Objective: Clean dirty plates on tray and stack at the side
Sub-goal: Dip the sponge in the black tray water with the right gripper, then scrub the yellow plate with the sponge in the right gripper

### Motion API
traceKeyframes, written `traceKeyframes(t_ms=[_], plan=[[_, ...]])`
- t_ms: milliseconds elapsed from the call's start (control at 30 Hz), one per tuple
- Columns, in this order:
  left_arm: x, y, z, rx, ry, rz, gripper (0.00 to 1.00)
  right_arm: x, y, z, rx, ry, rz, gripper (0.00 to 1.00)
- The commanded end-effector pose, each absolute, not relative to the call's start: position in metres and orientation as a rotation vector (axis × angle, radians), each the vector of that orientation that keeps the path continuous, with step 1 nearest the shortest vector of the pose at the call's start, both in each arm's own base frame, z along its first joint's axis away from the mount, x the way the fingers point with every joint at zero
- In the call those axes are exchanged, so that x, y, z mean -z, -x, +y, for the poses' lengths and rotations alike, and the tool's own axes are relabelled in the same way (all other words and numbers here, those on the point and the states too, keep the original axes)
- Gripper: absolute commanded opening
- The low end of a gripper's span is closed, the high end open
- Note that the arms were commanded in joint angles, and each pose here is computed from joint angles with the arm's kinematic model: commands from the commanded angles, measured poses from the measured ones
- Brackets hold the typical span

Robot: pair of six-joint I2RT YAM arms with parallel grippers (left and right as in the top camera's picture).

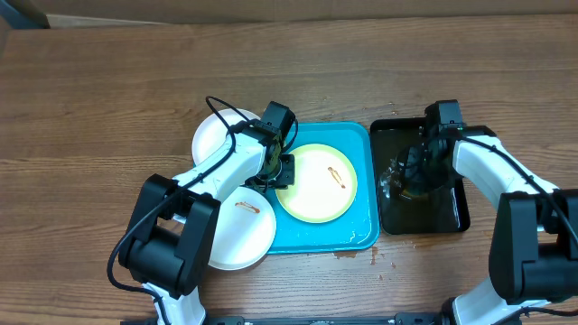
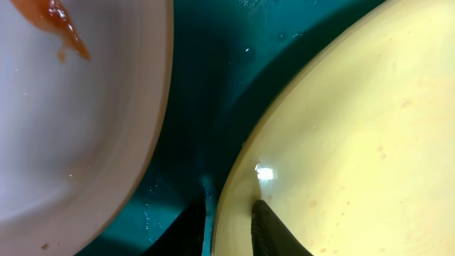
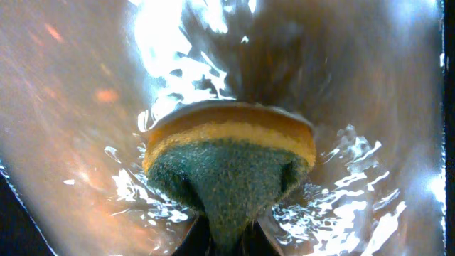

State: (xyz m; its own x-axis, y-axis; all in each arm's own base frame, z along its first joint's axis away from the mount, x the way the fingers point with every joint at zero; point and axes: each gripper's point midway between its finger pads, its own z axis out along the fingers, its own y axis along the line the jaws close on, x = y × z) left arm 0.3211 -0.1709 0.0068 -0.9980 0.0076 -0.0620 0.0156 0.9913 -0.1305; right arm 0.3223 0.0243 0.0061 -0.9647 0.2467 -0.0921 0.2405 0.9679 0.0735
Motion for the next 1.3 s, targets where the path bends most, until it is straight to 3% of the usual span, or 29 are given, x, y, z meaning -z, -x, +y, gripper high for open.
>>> traceKeyframes(t_ms=[0, 100, 300, 633, 1033, 1267], plan=[[-0.002, -0.323, -0.170, 0.178, -0.010, 3.076, 0.27, -0.024, -0.332, 0.026, -0.105, -0.367, 3.004, 0.04], [-0.002, -0.323, -0.170, 0.179, -0.009, 3.075, 0.26, -0.047, -0.338, 0.030, -0.111, -0.356, 2.983, 0.04], [-0.003, -0.326, -0.171, 0.186, 0.047, 3.068, 0.04, -0.064, -0.342, 0.041, 0.003, -0.240, 2.937, 0.04], [-0.003, -0.333, -0.170, 0.202, 0.182, 3.043, 0.04, -0.072, -0.343, 0.027, 0.247, -0.199, 2.884, 0.04], [-0.002, -0.326, -0.156, 0.162, 0.227, 3.082, 0.04, -0.106, -0.353, 0.030, 0.233, -0.193, 2.872, 0.04], [-0.002, -0.326, -0.157, 0.175, 0.226, 3.084, 0.04, -0.103, -0.346, 0.030, 0.249, -0.123, 2.912, 0.04]])
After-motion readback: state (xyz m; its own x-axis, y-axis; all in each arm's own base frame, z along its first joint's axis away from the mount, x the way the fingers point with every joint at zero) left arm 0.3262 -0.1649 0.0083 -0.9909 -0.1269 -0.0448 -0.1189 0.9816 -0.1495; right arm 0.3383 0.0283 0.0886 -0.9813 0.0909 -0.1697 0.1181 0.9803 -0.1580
